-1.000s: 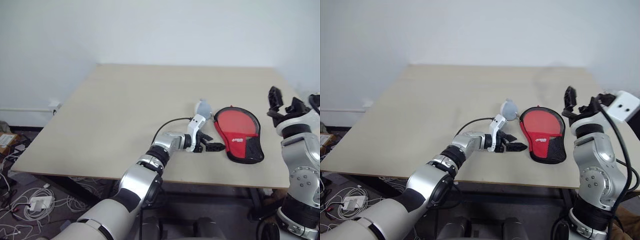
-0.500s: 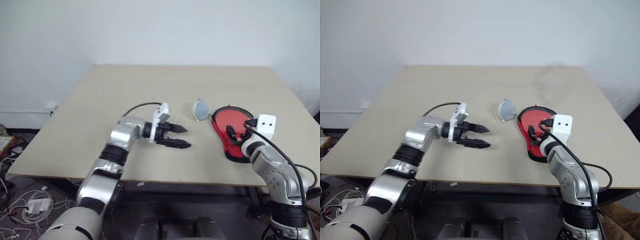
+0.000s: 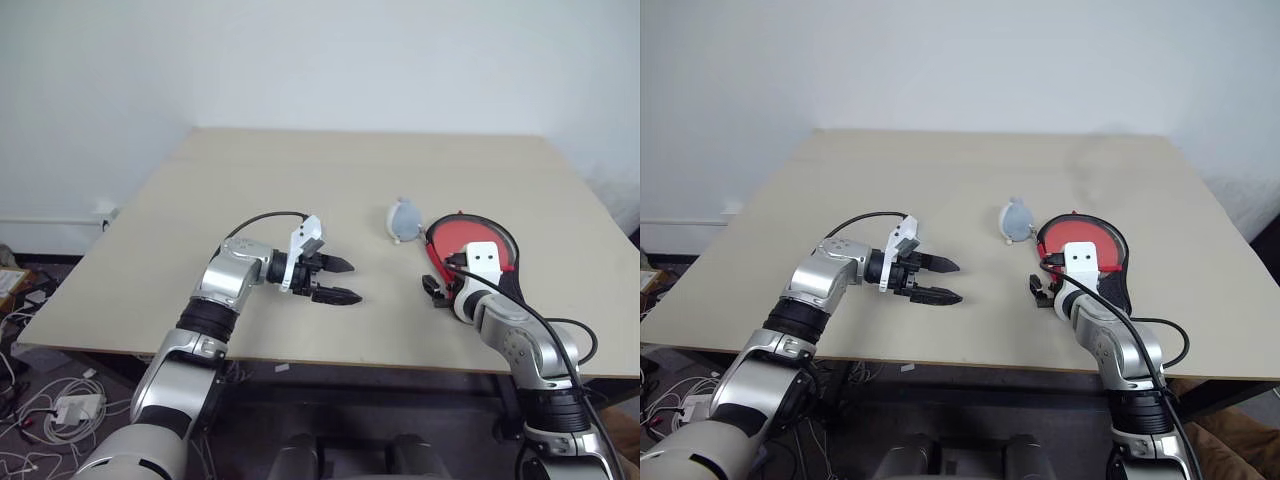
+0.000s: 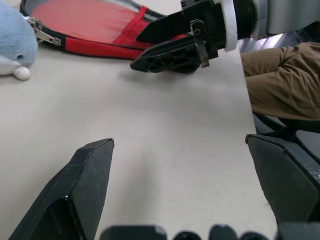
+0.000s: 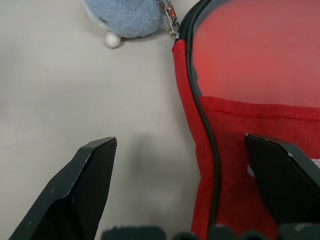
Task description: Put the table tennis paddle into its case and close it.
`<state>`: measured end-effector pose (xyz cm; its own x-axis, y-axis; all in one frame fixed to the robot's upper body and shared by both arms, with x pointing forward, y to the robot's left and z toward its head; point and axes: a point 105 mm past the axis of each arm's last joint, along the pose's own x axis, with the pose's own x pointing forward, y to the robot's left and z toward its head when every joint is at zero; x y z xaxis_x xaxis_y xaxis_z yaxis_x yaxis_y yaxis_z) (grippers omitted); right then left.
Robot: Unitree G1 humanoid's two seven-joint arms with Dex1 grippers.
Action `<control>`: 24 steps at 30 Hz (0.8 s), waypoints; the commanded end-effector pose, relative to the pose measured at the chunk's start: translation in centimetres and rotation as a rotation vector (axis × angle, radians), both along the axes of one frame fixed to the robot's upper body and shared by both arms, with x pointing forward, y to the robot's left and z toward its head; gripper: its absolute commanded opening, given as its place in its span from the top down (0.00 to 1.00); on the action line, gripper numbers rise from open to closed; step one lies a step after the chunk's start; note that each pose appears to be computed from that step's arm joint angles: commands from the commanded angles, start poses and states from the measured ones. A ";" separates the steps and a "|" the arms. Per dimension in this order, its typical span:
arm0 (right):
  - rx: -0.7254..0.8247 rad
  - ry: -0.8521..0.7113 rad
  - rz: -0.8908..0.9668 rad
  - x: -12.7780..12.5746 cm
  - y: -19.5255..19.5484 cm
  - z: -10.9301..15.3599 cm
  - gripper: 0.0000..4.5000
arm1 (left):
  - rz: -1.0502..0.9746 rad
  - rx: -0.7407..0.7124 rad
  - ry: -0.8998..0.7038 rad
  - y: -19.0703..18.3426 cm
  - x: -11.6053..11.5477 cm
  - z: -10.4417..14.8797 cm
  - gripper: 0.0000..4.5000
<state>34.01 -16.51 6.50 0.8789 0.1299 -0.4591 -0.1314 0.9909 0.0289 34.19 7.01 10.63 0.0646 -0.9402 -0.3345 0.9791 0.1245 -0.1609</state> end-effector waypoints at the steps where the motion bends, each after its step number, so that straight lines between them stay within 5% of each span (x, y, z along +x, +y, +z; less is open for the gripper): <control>1: -0.064 0.020 -0.018 0.0 -0.7 -0.3 0.01 | -0.025 -0.047 -0.073 -1.0 0.3 1.7 0.00; 13: -0.299 0.054 -0.063 -0.7 -3.3 -0.7 0.01 | -0.058 -0.076 -0.073 -3.9 -0.4 1.0 0.00; 16: -0.310 0.048 -0.068 -0.6 -3.6 -0.3 0.14 | -0.069 -0.087 -0.068 -4.5 -0.8 1.0 0.00; 24: -0.322 0.061 -0.096 -0.5 -4.2 -0.4 0.78 | -0.051 -0.094 -0.076 -4.4 -0.4 1.5 0.00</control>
